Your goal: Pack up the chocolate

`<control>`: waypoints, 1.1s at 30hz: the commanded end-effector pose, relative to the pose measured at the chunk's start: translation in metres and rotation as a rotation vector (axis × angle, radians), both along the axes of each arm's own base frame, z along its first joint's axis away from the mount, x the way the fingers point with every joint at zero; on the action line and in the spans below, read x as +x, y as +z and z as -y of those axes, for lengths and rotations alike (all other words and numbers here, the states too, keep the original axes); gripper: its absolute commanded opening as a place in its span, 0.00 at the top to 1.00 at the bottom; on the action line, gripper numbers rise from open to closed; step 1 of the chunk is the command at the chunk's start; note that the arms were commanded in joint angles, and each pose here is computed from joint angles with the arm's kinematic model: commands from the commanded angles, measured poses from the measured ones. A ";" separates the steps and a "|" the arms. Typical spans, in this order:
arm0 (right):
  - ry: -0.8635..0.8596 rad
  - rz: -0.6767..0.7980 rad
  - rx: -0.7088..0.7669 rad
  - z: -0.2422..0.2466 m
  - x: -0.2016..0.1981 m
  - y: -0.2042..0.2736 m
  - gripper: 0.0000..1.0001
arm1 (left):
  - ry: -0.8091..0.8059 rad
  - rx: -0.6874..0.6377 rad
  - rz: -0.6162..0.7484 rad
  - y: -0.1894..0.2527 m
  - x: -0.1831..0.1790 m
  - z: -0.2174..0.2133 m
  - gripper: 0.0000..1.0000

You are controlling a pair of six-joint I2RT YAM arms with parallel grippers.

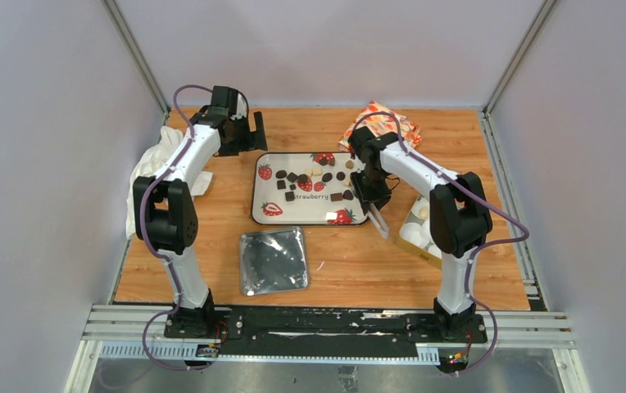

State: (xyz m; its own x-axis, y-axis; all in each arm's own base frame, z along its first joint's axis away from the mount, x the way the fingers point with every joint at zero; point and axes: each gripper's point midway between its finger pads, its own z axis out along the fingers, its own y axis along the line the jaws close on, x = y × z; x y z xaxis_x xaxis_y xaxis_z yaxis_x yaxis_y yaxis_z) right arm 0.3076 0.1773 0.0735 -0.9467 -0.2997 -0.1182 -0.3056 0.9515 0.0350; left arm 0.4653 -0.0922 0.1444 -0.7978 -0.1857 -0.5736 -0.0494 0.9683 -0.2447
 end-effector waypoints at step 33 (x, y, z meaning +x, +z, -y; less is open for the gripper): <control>0.106 0.017 -0.097 -0.004 0.035 -0.007 0.80 | 0.003 0.003 -0.003 -0.003 0.010 -0.004 0.00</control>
